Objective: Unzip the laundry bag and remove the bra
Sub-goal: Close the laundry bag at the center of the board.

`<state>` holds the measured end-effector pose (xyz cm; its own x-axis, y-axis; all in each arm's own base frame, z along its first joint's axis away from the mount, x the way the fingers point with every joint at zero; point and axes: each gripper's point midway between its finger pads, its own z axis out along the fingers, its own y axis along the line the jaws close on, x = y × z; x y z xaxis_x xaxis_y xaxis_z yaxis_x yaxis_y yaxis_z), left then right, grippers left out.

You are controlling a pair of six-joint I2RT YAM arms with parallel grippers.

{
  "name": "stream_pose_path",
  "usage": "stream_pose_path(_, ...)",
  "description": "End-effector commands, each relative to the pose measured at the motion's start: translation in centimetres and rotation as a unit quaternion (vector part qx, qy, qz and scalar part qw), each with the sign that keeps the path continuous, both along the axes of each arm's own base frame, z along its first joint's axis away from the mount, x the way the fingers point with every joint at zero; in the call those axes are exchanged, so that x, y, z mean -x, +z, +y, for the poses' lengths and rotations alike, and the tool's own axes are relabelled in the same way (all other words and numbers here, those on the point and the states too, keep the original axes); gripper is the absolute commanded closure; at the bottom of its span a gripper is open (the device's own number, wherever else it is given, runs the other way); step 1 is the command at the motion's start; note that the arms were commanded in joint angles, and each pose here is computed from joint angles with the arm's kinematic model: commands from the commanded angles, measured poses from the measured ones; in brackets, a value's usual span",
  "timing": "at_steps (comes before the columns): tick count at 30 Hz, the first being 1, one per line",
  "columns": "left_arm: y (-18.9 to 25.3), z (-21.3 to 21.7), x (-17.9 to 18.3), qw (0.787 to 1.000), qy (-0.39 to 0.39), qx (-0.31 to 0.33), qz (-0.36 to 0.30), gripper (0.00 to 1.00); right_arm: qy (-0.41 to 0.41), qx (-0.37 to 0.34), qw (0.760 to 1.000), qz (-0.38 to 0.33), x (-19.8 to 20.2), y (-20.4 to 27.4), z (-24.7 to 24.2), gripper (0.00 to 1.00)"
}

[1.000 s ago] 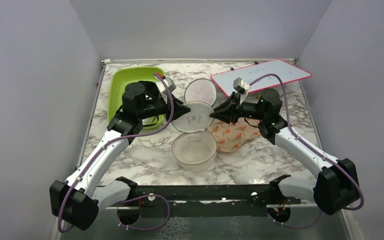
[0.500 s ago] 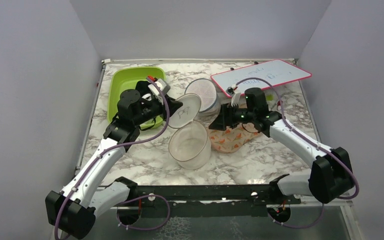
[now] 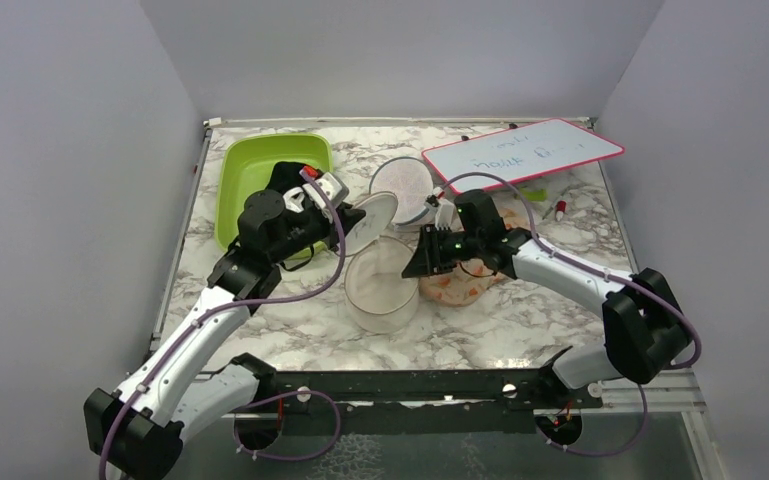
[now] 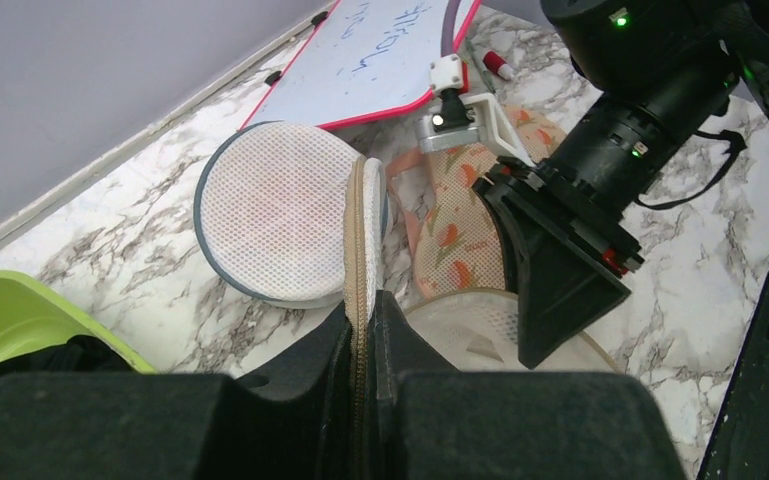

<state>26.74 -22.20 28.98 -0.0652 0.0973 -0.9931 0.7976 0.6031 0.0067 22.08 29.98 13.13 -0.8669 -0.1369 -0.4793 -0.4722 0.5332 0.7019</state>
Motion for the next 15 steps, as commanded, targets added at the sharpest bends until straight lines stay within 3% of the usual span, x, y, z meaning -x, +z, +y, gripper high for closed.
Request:
stream_pose_path(1,0.4,-0.1,1.5,0.998,-0.029,-0.023,-0.047,1.0,-0.055,0.003,0.997,-0.047,-3.5,1.7,0.5,0.75)
stream_pose_path(3,-0.4,-0.1,2.2,0.997,-0.04,-0.037,-0.054,1.0,-0.068,0.007,0.996,-0.064,-4.4,1.9,0.5,0.82)
stream_pose_path(10,-3.0,-0.7,5.4,0.99,-0.091,-0.074,-0.08,1.0,-0.072,0.031,0.993,-0.085,-6.7,1.3,0.5,0.91)
stream_pose_path(15,-5.1,-2.3,7.3,0.978,-0.146,-0.121,-0.085,1.0,-0.069,0.013,0.995,-0.077,-6.8,1.5,1.0,0.92)
